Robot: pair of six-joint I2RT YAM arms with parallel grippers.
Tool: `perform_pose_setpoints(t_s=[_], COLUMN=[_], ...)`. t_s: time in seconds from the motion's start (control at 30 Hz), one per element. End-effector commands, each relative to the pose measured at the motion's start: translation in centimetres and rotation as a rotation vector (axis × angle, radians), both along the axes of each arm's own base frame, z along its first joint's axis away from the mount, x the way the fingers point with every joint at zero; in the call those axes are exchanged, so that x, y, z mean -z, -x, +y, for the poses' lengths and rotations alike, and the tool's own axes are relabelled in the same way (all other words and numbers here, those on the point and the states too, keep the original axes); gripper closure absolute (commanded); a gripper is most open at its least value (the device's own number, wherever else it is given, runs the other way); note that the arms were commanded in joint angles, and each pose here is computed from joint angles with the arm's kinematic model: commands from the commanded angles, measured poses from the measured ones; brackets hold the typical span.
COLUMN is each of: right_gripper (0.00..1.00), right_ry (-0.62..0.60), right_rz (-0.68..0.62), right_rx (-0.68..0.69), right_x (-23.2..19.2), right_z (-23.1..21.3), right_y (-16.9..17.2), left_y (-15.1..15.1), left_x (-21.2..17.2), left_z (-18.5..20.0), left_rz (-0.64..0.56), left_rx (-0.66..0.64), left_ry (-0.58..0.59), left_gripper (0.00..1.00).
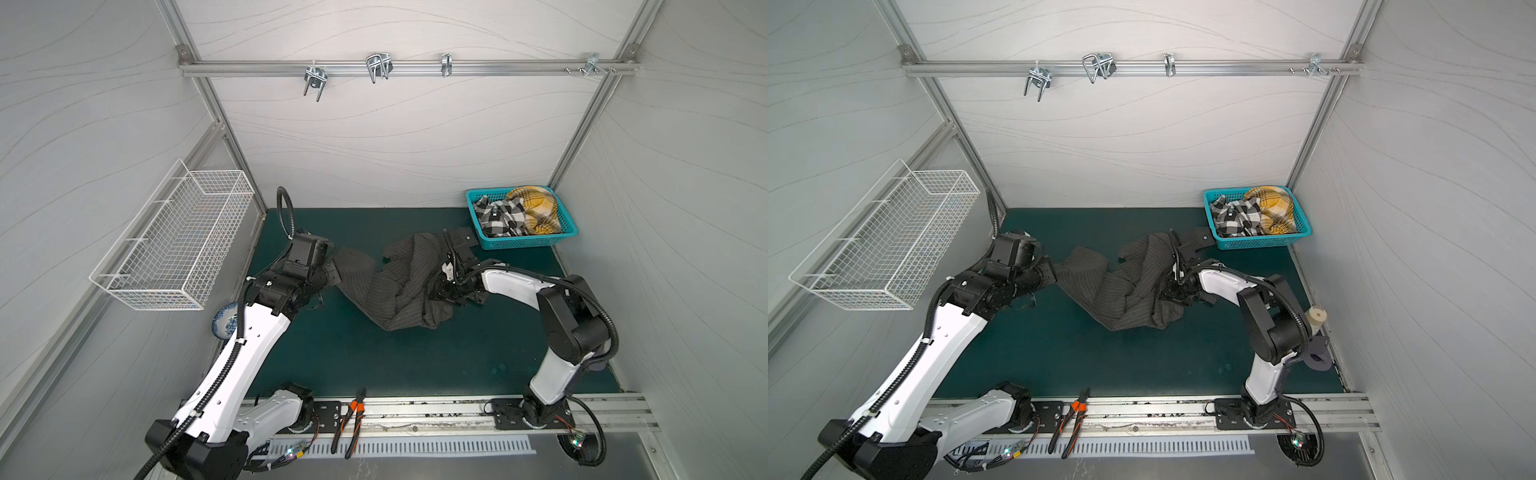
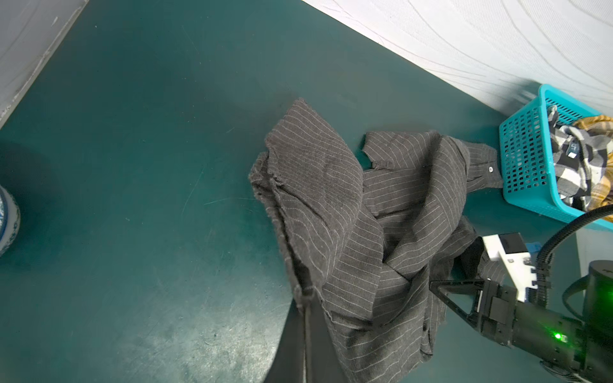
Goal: Fold and stack the long sleeve shirts
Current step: 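Stretch the shirt flat by pulling the grippers apart along the table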
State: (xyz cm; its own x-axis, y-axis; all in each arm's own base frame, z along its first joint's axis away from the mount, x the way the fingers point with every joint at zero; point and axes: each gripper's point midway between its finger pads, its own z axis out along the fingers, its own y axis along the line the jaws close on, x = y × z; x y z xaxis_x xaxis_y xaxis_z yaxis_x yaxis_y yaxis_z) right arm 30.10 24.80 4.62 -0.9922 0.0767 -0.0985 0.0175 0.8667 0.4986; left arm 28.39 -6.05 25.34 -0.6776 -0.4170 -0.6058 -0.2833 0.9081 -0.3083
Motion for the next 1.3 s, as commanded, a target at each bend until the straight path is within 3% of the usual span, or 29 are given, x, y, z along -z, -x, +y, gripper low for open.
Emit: perform_pose_setpoints(t_s=[0.0,0.17,0.37,0.43,0.53,0.6,0.7,0.87,1.03,1.13,1.27], right_gripper=[0.52,0.60,0.58,0.69,0.93,1.00,1.00,1.00,1.00,1.00,1.00], right_ry=[0.048,0.027,-0.017,-0.038,-0.041,-0.053,-0.095,-0.161,-0.303,-0.402,-0.474], right_rz=[0.014,0.033,0.033,0.029,0.022,0.002,-0.055,-0.228,-0.450,-0.630,-0.817], right_rx=[0.005,-0.010,-0.003,-0.005,-0.019,-0.009,0.020,0.086,0.220,0.258,0.267], right_x=[1.0,1.4,0.4,0.0,-0.5,-1.5,-4.4,-11.8,-24.8,-34.2,-42.4], right_z=[-0.8,-0.3,0.1,0.4,0.2,-0.4,-1.5,-4.2,-9.1,-11.7,-14.2], right_y=[0.4,1.0,1.6,1.9,1.9,1.2,-0.7,-7.1,-15.8,-17.3,-15.3], left_y=[0.0,-0.1,-0.2,-0.2,-0.2,-0.3,-1.4,-6.8,-14.2,-15.9,-14.8], left_x=[-0.1,0.7,1.0,1.2,1.5,2.2,2.7,1.9,-6.3,-13.1,-19.2], left_z=[0.2,0.9,1.9,2.3,2.9,3.3,4.0,5.8,9.9,11.2,11.4], left_rz=[-0.010,0.005,0.012,0.015,0.019,0.027,0.022,-0.027,-0.225,-0.388,-0.527], left_rx=[-0.014,-0.035,-0.061,-0.073,-0.090,-0.105,-0.145,-0.255,-0.431,-0.474,-0.460], left_ry=[0.036,0.049,0.056,0.057,0.061,0.064,0.099,0.256,0.304,0.424,0.504], left_gripper=[1.00,1.00,1.00,1.00,1.00,1.00,1.00,1.00,1.00,1.00,1.00])
